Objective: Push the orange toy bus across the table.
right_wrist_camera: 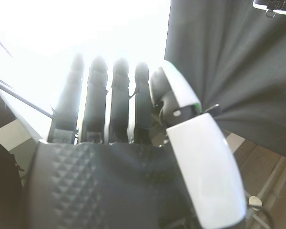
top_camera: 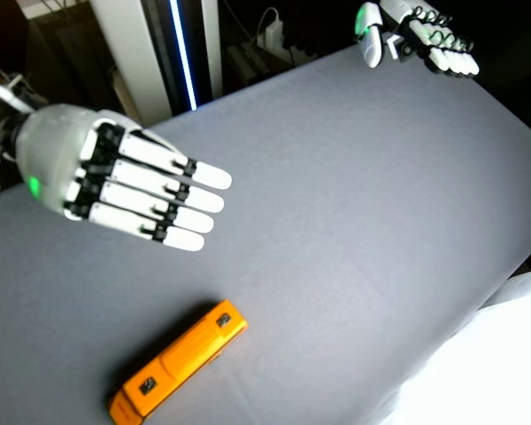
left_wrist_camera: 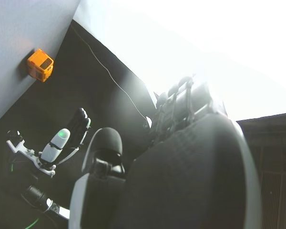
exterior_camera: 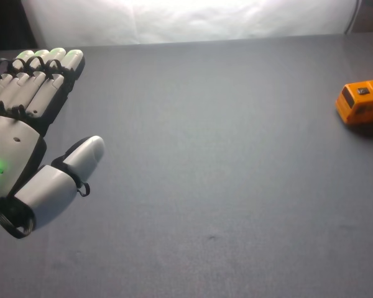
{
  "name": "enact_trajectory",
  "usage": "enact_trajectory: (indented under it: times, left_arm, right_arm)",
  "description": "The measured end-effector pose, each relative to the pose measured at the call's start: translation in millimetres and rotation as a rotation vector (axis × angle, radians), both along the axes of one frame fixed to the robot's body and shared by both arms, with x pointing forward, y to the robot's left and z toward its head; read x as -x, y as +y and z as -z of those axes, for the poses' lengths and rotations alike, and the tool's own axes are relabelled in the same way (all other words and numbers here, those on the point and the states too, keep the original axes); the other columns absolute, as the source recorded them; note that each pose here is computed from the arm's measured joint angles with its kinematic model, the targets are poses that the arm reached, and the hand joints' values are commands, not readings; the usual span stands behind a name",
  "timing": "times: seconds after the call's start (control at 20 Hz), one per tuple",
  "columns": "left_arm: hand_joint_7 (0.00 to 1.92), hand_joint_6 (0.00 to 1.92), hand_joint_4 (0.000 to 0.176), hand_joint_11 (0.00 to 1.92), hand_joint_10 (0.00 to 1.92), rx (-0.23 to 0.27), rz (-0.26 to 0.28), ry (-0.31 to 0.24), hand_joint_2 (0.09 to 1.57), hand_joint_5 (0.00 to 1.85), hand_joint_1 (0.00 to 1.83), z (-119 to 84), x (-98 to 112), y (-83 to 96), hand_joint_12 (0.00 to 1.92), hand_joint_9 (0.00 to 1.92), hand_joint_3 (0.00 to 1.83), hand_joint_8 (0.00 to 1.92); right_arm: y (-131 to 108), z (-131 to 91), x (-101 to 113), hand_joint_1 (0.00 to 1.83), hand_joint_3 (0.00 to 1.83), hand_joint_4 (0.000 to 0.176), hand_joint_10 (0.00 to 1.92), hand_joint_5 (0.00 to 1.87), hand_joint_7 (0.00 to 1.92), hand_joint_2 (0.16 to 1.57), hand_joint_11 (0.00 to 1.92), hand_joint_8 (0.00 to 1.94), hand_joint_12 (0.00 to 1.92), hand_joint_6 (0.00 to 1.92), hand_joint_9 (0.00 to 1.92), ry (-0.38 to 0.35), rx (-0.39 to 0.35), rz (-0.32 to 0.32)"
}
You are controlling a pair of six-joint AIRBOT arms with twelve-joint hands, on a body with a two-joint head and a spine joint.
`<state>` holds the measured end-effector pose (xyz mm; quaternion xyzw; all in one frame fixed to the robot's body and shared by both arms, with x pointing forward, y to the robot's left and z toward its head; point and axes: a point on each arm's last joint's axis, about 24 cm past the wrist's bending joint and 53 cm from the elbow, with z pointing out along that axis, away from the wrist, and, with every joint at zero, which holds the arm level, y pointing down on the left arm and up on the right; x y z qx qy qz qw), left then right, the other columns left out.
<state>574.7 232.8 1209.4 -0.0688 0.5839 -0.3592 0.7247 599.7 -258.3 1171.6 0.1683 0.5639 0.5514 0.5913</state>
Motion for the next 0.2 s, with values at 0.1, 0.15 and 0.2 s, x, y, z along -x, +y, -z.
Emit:
enact_trajectory:
  times: [0.1,0.15,0.2]
  left_arm:
    - [0.0,0.02,0.005,0.0,0.0,0.017,0.003,0.004,1.42,0.05,0.0,0.3,0.1,0.0,0.0,0.0,0.0,0.0]
    - [0.02,0.01,0.002,0.0,0.0,0.027,0.007,0.005,1.46,0.1,0.0,0.3,0.1,0.4,0.0,0.0,0.0,0.0]
    - [0.04,0.01,0.0,0.0,0.0,0.037,0.006,0.01,1.47,0.12,0.0,0.6,-0.5,1.5,0.0,0.0,0.0,0.01]
  right_arm:
    - [0.2,1.1,1.5,0.75,0.01,0.0,0.0,0.24,0.22,1.45,0.17,0.0,0.02,0.0,0.19,0.001,0.005,-0.005]
    - [0.8,1.3,2.0,0.63,0.0,0.0,0.0,0.22,0.15,1.43,0.1,0.0,0.01,0.0,0.12,0.003,0.003,-0.006]
    - [1.9,0.9,2.7,0.56,0.01,0.0,0.0,0.2,0.1,1.44,0.1,0.0,0.01,0.0,0.09,0.0,0.004,-0.011]
